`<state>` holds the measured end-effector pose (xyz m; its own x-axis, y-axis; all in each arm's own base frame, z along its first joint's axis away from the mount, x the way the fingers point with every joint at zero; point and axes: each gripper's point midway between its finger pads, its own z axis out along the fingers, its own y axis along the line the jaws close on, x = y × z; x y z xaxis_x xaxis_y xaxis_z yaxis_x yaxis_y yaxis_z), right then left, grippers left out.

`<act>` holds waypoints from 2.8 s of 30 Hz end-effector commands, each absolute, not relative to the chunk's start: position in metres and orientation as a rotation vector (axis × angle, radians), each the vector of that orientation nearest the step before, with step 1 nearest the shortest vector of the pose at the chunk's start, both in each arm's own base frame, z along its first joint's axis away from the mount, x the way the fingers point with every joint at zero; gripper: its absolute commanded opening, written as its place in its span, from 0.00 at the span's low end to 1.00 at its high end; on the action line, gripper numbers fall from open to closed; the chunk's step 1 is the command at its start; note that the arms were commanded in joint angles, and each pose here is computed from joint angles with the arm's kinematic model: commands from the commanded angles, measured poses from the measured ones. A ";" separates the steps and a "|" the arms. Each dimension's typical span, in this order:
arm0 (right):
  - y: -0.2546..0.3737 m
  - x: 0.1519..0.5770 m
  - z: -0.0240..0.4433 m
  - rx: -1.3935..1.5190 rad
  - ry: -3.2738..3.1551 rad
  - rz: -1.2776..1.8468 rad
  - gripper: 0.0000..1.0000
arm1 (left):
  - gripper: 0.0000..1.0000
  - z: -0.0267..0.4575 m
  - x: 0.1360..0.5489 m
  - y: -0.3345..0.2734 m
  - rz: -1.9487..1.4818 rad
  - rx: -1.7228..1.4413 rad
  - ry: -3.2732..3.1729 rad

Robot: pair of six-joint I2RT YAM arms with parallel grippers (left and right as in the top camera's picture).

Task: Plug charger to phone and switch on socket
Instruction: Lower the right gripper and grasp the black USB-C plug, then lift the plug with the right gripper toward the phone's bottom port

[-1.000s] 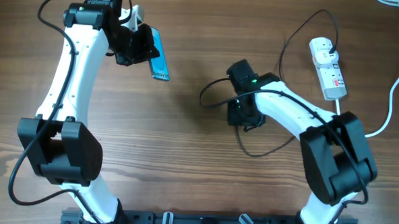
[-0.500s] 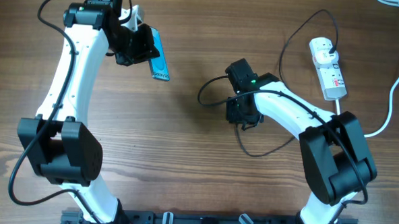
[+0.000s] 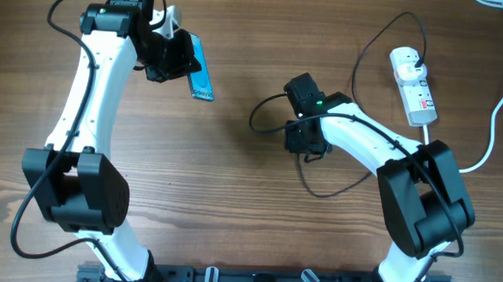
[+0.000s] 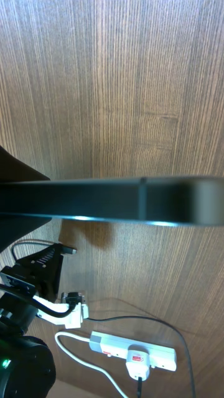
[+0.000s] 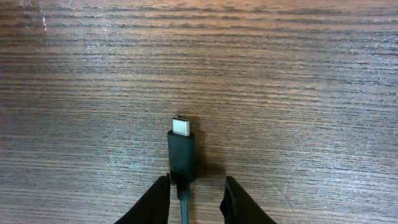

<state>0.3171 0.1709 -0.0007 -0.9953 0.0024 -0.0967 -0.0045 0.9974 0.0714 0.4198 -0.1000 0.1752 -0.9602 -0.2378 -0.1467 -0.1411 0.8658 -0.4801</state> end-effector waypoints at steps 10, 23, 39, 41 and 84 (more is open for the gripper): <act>0.168 0.309 -0.009 0.015 3.080 0.096 0.31 | 0.04 0.177 0.423 -0.100 -0.713 -0.298 2.823; 0.172 0.307 -0.009 0.022 3.040 -0.013 0.31 | 0.04 0.177 0.423 -0.100 -0.713 -0.298 2.823; 0.170 0.307 -0.013 -0.019 3.042 -0.035 0.31 | 0.04 0.177 0.423 -0.100 -0.713 -0.299 2.824; 0.168 0.305 -0.020 -0.021 3.061 -0.053 0.31 | 0.04 0.177 0.423 -0.100 -0.714 -0.299 2.824; 0.244 0.278 0.210 -0.451 2.651 0.813 0.04 | 0.04 0.277 0.429 -0.192 -1.606 0.155 2.357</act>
